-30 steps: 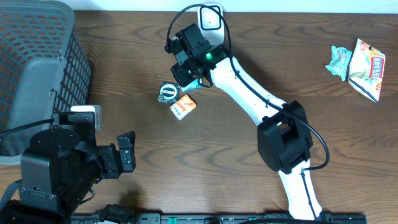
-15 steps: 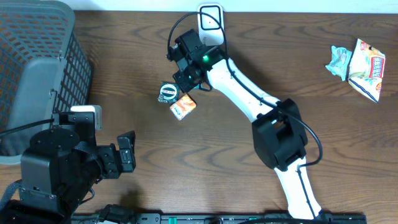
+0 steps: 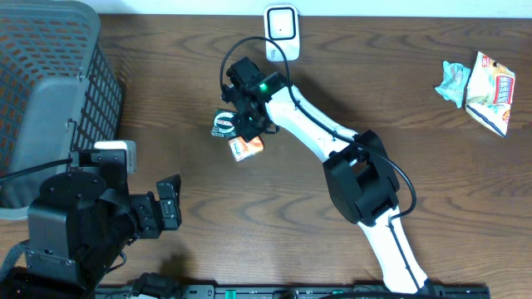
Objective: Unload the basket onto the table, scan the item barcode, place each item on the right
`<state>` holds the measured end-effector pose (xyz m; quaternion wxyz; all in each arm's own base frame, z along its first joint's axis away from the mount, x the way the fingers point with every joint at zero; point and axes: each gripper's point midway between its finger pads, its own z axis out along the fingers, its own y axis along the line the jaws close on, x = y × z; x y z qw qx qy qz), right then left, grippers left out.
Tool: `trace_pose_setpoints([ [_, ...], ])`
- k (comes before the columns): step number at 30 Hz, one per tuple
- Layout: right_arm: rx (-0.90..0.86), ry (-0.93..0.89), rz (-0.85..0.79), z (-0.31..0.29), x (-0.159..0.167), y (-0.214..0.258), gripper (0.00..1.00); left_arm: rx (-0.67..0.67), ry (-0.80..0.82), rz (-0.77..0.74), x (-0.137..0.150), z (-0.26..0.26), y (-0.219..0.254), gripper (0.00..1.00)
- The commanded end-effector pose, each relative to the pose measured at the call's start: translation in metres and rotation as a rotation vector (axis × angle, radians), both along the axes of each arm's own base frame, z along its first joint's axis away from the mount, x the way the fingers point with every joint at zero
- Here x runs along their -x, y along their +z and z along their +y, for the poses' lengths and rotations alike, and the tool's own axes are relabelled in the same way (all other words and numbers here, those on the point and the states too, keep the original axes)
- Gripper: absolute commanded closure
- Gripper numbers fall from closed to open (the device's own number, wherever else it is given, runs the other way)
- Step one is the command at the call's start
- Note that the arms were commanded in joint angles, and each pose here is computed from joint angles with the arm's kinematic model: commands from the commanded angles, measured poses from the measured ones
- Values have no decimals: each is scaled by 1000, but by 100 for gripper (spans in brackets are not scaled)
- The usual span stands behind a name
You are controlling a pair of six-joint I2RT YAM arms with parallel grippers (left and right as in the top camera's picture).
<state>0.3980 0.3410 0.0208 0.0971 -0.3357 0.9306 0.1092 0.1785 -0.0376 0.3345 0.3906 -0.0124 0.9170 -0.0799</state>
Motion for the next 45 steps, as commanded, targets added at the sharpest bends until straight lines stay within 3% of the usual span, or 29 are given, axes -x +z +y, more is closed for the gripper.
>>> trace_pose_setpoints([
  [1,70,4,41,-14,10,-10,99,10,13,-7,0,1,3,2],
  [11,187,11,218,-51,63,22,99,10,13,-7,0,1,3,2],
  [15,161,13,209,-50,67,41,98,10,13,-7,0,1,3,2],
  [26,33,-57,-29,-43,-2,63,98,10,13,-7,0,1,3,2],
  [30,22,-98,-46,-57,-18,64,85,10,13,-7,0,1,3,2],
  [39,32,-158,-33,-84,-31,60,84,10,13,-7,0,1,3,2],
  [42,30,-168,-36,-88,-35,58,75,10,13,-7,0,1,3,2],
  [45,28,-172,-39,-89,-37,57,77,10,13,-7,0,1,3,2],
])
